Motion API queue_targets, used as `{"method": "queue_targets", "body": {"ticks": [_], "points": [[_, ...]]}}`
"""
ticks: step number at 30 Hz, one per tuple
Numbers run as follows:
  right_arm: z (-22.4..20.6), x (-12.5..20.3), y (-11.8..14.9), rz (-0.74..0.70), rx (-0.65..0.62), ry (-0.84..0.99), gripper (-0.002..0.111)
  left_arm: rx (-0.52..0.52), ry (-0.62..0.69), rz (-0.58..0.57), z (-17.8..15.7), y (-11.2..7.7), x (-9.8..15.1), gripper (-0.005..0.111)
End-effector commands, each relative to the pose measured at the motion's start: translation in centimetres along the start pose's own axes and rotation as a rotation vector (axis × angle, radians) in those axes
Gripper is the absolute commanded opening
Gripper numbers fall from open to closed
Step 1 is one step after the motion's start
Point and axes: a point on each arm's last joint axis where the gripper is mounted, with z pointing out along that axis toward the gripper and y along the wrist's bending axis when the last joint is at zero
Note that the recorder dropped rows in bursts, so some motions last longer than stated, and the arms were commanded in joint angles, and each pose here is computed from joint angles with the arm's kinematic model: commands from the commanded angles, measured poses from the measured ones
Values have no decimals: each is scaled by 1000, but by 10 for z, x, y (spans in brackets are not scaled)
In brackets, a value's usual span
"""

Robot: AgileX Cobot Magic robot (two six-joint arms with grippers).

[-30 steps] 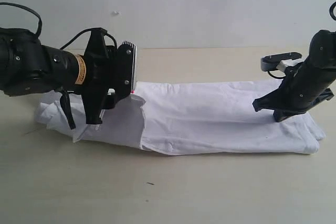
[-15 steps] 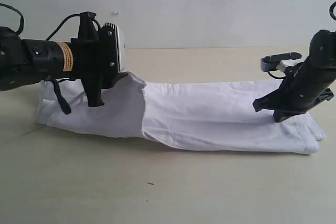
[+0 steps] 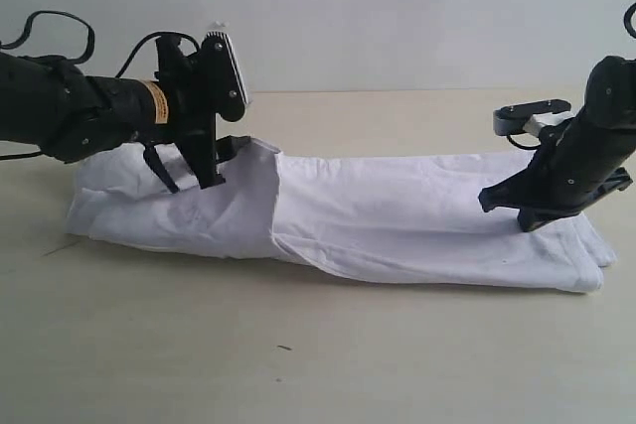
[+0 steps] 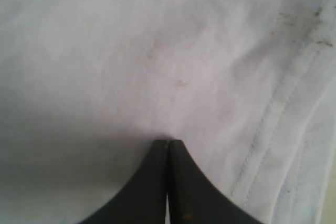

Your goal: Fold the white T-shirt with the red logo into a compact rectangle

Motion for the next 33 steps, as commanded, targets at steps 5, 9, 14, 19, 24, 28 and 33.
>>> {"method": "queue_targets", "body": {"ticks": [5,9,14,19,24,28,33], "points": [[-1,3,-1,-15,2,23,0,-20,-81,102,17,7,-6,71],[-1,3,-1,-15,2,22,0,-41,-124,92,17,9,-8,71],[-1,5,-1,-15,-1,38,0,-243,-255,-138,11,43,-13,71],[-1,4,-2,-21,5,29,0,-256,-169,-316,-12,63,-17,56],[-2,4,-2,-21,5,27,0,-139,112,-395,-34,63,-8,1],[-8,-2,-2,-22,6,14,0,-64,237,-420,-42,47,3,0],[-27,-10,0,0,-6,-36,0,33,268,-403,-47,8,3,0]]}}
